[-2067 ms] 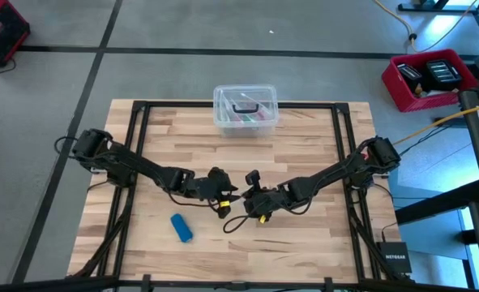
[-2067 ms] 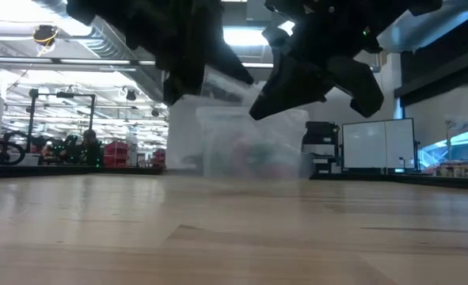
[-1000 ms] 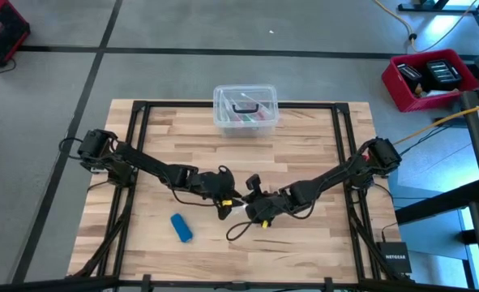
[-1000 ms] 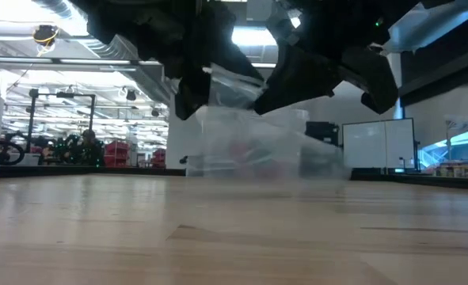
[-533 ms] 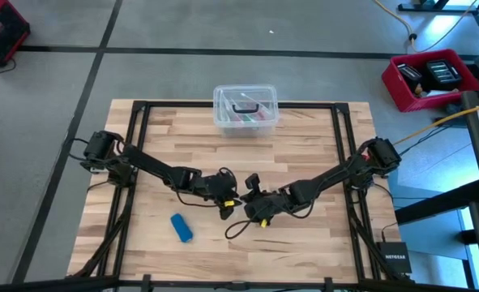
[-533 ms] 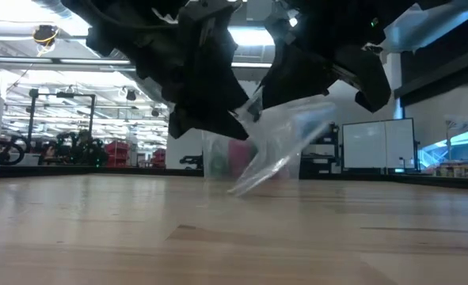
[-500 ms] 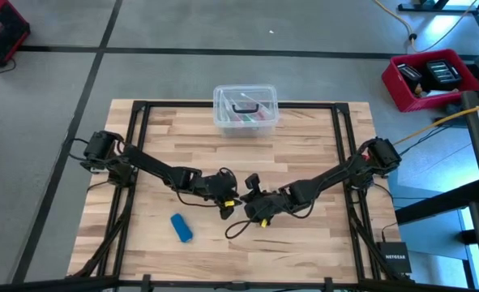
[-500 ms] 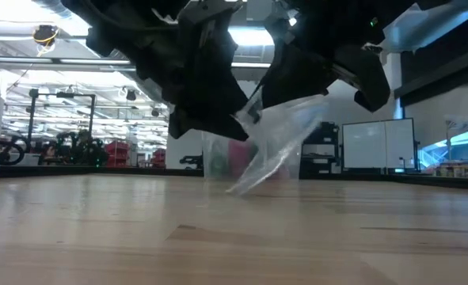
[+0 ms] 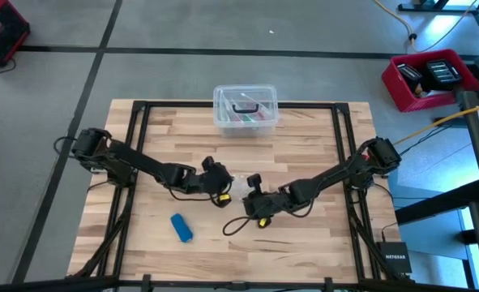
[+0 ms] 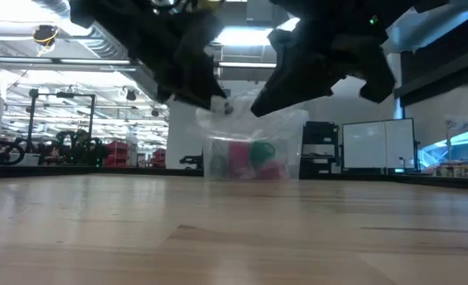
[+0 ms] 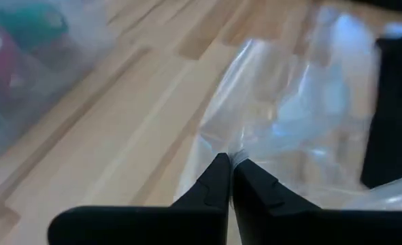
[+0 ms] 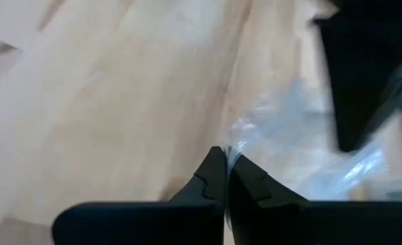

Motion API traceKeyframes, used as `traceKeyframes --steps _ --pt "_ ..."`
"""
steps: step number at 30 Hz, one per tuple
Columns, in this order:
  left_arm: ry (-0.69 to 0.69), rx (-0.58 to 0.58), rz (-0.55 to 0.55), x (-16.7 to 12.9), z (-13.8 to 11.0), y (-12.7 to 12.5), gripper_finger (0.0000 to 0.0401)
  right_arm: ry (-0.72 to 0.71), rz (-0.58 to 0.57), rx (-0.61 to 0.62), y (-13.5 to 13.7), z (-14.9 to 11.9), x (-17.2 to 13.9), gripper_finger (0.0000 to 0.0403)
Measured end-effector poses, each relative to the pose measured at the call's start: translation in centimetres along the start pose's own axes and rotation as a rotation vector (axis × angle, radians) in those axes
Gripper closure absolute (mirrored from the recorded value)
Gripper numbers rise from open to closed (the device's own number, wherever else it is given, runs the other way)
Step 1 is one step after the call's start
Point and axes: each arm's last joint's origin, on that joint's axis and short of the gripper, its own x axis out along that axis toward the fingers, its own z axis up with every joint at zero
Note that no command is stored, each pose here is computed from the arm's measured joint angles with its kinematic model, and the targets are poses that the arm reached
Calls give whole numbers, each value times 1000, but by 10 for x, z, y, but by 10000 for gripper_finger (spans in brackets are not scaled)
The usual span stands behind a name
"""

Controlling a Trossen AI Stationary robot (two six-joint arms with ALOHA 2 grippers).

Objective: Roll bandage
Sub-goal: Open the transparent zip bag

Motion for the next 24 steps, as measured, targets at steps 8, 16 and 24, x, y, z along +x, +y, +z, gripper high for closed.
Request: traceKeyframes --steps 8,16,24 --pt "-48 22 -47 -18 8 -7 399 26 61 184 -5 -5 4 402" --pt "-5 44 -46 -28 -5 -18 398 70 147 345 -8 -18 32 402" --pt "25 46 -36 -26 -12 -20 397 6 103 366 -6 -16 42 394"
